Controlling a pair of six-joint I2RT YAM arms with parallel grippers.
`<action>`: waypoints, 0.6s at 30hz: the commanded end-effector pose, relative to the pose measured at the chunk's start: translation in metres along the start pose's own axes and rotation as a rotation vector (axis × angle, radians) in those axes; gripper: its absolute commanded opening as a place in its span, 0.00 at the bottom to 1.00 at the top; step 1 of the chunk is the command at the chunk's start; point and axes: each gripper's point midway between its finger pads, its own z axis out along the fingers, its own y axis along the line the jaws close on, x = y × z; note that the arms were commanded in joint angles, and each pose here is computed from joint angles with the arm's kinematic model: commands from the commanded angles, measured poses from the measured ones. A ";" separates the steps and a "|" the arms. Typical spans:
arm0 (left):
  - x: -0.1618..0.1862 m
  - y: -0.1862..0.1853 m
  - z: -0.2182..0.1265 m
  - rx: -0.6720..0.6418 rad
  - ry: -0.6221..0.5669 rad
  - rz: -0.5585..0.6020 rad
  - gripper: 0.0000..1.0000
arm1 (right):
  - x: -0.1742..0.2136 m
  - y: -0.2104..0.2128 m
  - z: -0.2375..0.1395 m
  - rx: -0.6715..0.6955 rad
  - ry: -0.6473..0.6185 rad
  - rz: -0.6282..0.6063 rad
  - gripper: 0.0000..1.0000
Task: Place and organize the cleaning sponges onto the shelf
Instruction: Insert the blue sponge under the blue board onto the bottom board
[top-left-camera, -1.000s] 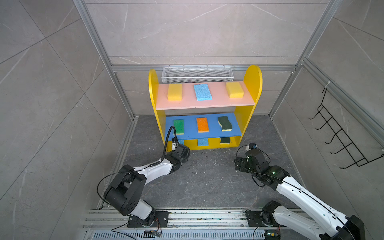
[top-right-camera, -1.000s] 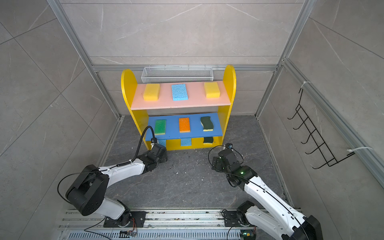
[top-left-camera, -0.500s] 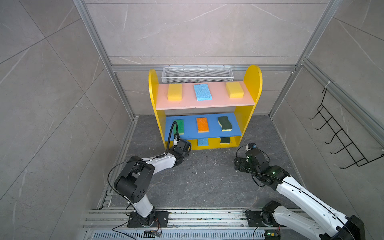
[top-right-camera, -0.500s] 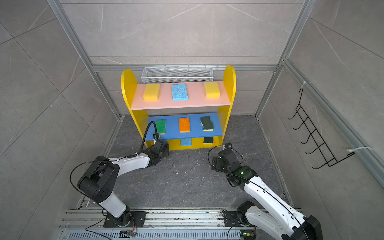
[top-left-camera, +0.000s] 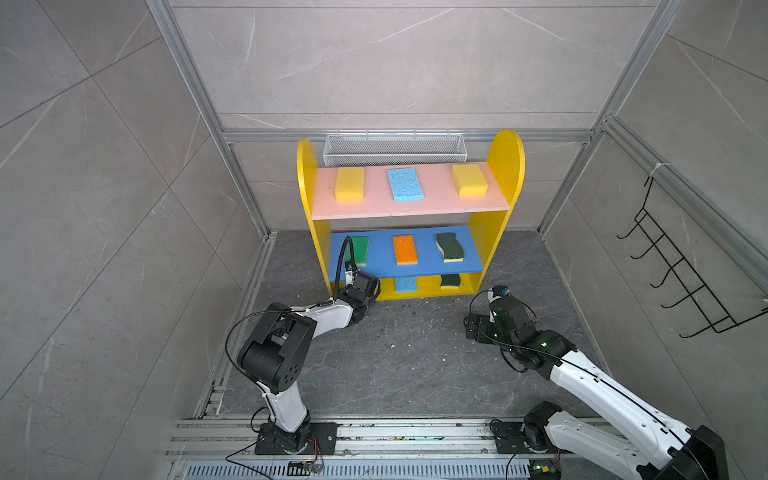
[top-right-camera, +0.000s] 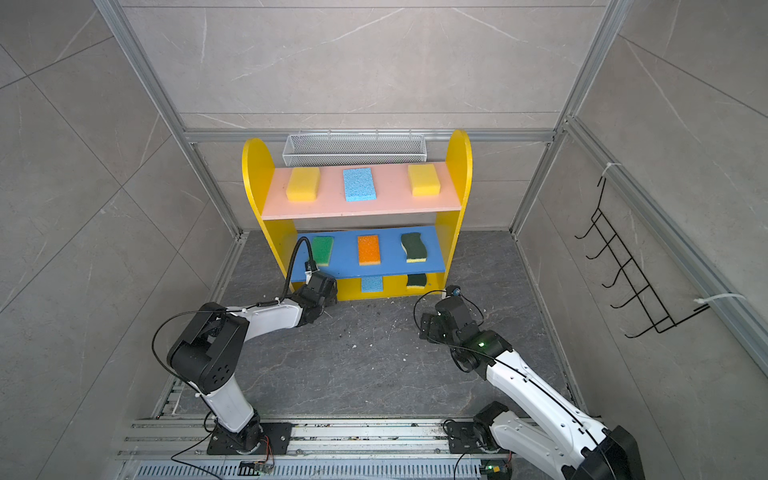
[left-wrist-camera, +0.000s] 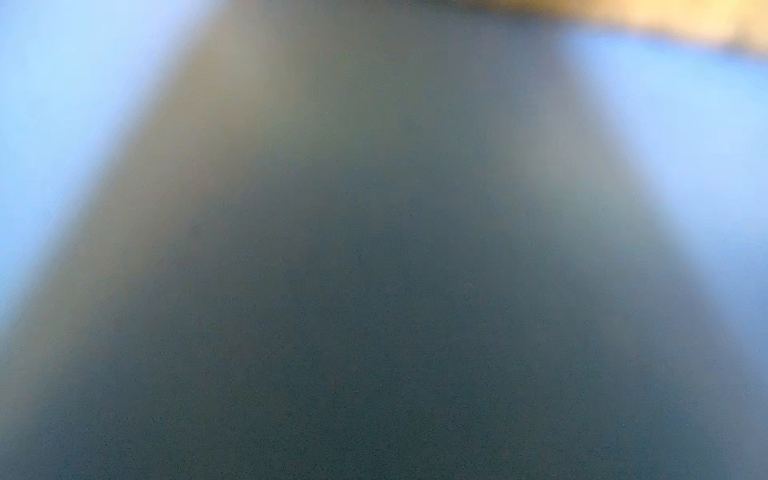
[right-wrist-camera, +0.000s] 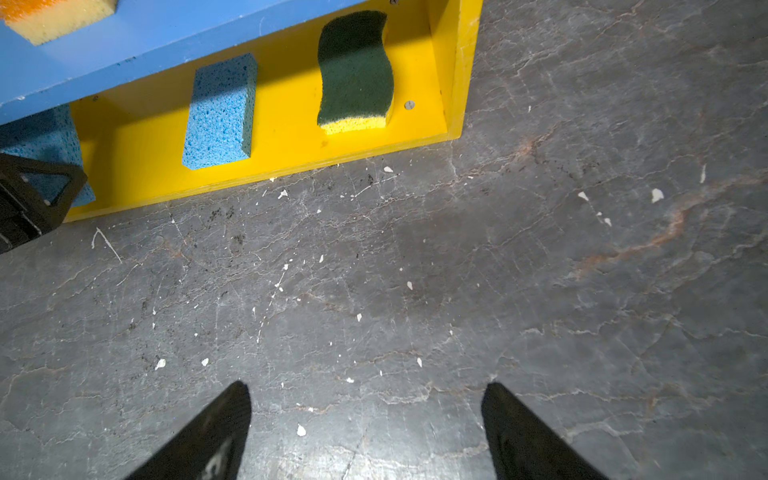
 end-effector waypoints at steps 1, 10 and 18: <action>-0.009 -0.005 0.006 0.002 -0.015 0.001 0.70 | 0.003 0.000 0.004 -0.006 0.011 0.007 0.89; -0.005 -0.008 0.015 -0.008 -0.003 0.009 0.71 | 0.006 0.000 0.005 -0.006 0.018 0.008 0.88; -0.001 0.000 0.012 -0.033 0.003 0.008 0.74 | 0.006 0.000 0.004 -0.011 0.016 0.014 0.88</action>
